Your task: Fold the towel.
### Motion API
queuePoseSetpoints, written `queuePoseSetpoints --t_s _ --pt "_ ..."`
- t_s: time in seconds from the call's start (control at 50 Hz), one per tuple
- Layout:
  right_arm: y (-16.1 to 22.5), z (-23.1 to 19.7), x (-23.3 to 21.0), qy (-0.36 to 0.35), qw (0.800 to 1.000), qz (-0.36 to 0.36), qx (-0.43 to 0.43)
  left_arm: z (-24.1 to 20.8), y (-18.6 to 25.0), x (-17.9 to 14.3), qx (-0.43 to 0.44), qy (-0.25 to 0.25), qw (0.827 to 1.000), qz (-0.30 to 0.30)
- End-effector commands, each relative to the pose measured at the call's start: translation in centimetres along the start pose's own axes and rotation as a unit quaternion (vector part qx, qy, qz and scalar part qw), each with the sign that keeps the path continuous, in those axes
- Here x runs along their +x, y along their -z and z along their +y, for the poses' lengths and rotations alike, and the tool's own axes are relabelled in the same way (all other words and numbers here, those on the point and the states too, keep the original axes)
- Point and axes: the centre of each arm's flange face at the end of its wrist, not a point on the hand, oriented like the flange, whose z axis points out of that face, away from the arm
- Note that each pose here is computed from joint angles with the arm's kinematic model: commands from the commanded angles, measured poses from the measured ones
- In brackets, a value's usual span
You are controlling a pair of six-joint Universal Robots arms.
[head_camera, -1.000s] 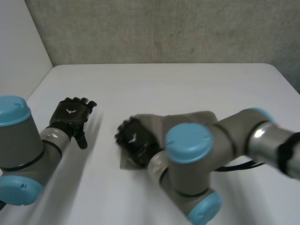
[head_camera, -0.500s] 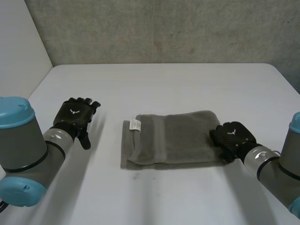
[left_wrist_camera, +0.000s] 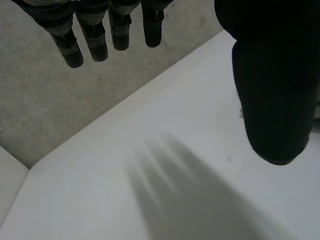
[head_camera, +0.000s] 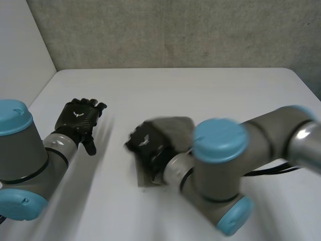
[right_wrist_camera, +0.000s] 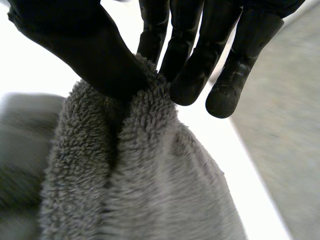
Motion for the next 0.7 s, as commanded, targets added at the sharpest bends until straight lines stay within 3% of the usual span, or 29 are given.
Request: queuePoseSetpoints --t_s 0.02,0.18,0.22,0.36,0.5,0.7 --pt "-0.4 0.2 -2.6 -0.002 0.999 -0.041 -0.025 -1.2 0.3 -0.2 0.018 0.011 1.000 -0.003" --pt "2.5 -0.8 3.1 -0.095 0.994 0.055 -0.002 -3.0 0.1 0.0 0.047 0.033 0.998 0.002" --pt "4.1 -0.2 6.4 -0.151 0.983 0.104 0.000 -3.8 0.1 1.0 0.059 0.046 0.997 0.018" --pt "5.6 2.5 10.2 -0.261 0.952 0.156 -0.025 -3.9 0.0 4.4 0.056 0.077 0.993 0.068" --pt "4.1 6.7 9.3 -0.315 0.937 0.110 -0.106 -1.0 -0.3 9.3 -0.012 0.109 0.985 0.131" --pt "1.8 9.7 8.3 -0.330 0.930 0.083 -0.141 2.4 -1.0 10.4 -0.080 0.100 0.984 0.123"
